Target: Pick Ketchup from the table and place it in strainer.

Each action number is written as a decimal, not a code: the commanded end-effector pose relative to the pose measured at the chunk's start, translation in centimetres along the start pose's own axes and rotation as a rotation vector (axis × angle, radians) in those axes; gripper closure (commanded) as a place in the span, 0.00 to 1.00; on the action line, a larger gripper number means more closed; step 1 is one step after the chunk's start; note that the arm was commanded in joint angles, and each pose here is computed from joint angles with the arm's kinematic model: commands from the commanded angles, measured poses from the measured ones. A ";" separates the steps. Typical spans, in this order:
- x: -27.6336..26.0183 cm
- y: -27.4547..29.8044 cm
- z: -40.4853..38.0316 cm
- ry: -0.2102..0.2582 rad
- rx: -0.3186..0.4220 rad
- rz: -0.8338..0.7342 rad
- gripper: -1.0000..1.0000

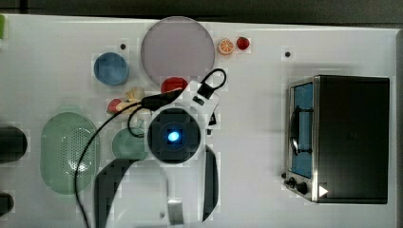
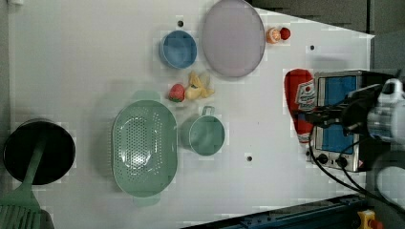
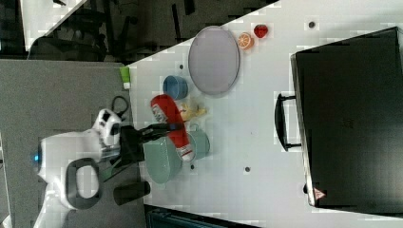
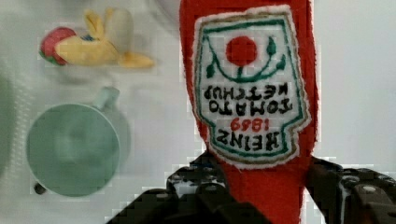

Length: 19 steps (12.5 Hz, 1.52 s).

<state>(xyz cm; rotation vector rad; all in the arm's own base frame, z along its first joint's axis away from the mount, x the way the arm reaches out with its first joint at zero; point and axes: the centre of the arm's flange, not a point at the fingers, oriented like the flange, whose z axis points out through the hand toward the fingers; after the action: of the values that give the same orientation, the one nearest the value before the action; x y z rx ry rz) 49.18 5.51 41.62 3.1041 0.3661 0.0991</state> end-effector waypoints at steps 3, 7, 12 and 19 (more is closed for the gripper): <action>0.3 -9.9 0.5 -0.050 0.018 0.085 0.46; -0.2 -18.7 1.8 -0.047 0.033 0.217 0.46; -0.1 -26.7 5.3 0.002 0.139 0.301 0.46; -0.7 -32.5 13.4 -0.039 0.325 0.416 0.46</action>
<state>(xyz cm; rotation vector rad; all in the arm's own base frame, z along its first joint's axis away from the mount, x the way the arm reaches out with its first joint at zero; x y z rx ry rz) 40.86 36.74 26.47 3.4328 -0.1493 -0.0701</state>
